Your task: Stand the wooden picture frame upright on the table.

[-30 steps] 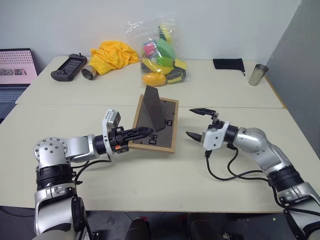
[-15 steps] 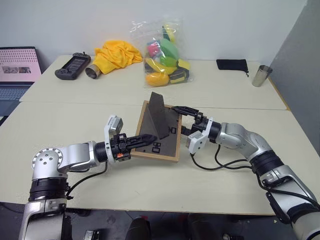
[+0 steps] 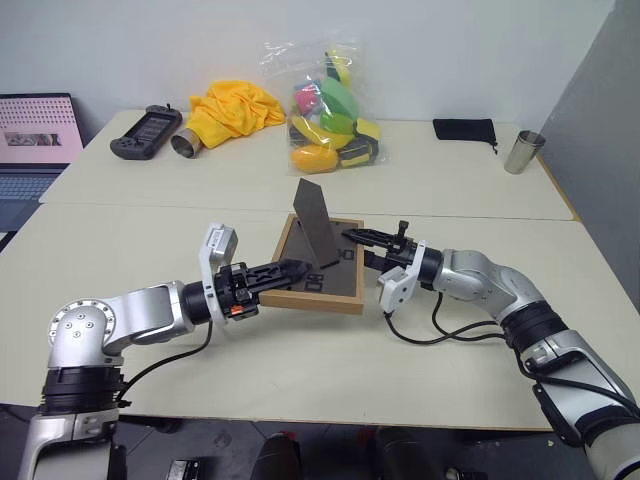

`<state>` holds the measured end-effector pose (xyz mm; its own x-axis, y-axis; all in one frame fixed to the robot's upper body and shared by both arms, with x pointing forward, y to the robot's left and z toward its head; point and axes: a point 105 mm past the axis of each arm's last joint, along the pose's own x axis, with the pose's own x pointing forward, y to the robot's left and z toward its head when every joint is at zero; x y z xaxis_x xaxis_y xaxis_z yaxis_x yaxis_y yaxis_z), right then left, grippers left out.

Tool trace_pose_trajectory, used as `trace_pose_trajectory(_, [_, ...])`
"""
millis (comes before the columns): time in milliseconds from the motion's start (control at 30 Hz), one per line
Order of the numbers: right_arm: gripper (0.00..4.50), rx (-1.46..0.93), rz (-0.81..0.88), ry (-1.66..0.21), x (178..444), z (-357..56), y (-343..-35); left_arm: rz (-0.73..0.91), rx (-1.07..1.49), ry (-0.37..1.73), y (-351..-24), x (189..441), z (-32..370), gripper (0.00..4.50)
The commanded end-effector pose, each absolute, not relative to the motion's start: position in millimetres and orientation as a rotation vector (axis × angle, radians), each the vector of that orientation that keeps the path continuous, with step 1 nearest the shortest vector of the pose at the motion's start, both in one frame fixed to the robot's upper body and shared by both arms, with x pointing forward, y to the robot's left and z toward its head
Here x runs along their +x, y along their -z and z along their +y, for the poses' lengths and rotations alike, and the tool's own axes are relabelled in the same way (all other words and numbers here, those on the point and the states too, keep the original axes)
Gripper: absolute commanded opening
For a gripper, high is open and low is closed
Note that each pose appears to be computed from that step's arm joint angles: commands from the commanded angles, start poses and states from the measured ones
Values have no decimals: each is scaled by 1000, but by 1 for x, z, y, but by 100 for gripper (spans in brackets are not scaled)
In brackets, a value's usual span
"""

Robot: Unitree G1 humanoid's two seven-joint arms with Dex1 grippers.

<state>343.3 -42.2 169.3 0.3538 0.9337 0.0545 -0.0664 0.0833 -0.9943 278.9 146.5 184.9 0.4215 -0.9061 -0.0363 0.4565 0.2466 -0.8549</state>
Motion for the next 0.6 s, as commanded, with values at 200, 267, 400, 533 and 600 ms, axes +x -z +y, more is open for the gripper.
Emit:
trace_pose_trajectory(200, [130,-693,-485,-972,367,-59,-175,387,-361,787,-213,283,187,450])
trace_pose_trajectory(267, [130,-486,-357,-1028,371,-49,-176,317,-234,707,-213,286,192,450])
trace_pose_trajectory(400, [130,-189,-127,-1128,376,-33,-170,257,-58,607,-197,291,197,450])
trace_pose_trajectory(533, [130,-18,80,-1154,387,-24,-161,245,9,556,-179,292,201,450])
trace_pose_trajectory(600, [130,-3,145,-1124,394,-24,-155,234,16,552,-176,291,201,450])
